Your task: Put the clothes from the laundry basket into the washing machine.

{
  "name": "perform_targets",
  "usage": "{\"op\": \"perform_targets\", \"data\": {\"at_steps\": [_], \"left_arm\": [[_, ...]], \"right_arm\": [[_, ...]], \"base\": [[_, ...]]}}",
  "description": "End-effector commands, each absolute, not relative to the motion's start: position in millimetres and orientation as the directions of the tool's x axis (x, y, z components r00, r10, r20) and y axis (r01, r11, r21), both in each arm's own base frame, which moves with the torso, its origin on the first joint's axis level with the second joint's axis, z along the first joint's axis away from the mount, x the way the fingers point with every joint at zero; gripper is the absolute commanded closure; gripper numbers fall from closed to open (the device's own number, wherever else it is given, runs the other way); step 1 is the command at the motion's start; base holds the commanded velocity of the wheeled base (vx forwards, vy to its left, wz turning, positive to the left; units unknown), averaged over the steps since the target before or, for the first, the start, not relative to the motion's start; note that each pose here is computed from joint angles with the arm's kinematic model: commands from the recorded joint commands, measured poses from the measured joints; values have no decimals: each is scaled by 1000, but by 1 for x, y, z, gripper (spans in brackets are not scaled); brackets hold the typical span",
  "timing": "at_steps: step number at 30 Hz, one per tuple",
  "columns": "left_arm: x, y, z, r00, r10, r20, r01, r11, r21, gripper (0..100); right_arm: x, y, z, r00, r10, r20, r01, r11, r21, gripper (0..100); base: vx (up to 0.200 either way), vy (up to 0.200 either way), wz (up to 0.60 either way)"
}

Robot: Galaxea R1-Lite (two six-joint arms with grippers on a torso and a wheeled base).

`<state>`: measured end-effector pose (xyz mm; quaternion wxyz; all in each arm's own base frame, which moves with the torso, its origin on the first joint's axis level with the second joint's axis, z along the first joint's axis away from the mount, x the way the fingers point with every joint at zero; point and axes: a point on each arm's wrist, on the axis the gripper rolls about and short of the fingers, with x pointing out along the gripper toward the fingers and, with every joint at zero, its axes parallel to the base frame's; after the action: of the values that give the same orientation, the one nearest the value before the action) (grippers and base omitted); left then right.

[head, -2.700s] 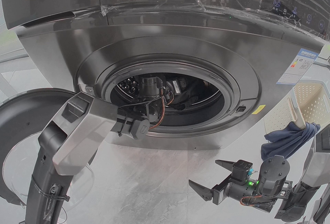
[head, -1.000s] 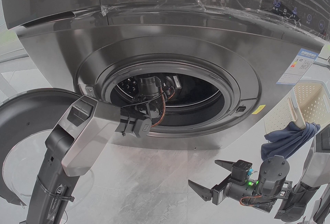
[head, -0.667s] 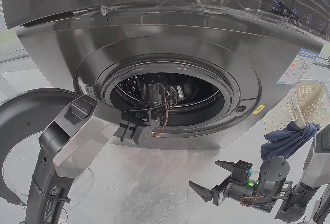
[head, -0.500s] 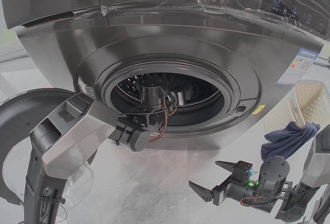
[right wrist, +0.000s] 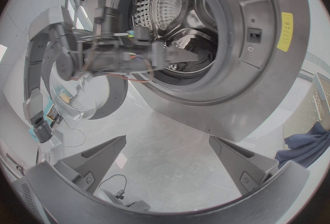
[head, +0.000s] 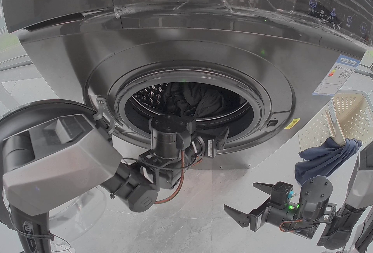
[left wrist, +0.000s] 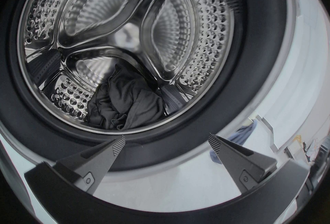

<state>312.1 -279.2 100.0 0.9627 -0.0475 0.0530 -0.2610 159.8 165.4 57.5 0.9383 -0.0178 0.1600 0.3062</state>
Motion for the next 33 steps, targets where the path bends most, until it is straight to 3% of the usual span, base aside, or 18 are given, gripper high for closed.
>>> {"op": "perform_targets", "data": {"at_steps": [1,11,17,22,28,33], "left_arm": [[252,-260,133,811,-584,-42,576,808,-122,0],[210,-231,128,786,-617,-39,608,783,-133,0],[184,-216,112,766,-642,-30,635,763,-120,0],[171,-201,119,772,-636,2,634,770,-77,0],[157,-183,135,774,-631,41,632,771,-74,0],[135,-144,145,800,-596,74,600,796,-74,0]], "right_arm": [[159,139,64,808,501,-311,-513,857,50,0],[165,120,88,892,407,-198,-407,912,42,0],[157,105,101,934,326,-148,-321,945,58,0],[153,96,114,950,300,-82,-295,953,66,0],[148,85,123,962,266,-59,-261,962,74,0],[119,65,133,969,229,-89,-224,973,63,0]], "base": [[0,0,0],[0,0,0],[-33,0,0],[-200,0,0],[-200,0,0],[-80,0,0]]}}
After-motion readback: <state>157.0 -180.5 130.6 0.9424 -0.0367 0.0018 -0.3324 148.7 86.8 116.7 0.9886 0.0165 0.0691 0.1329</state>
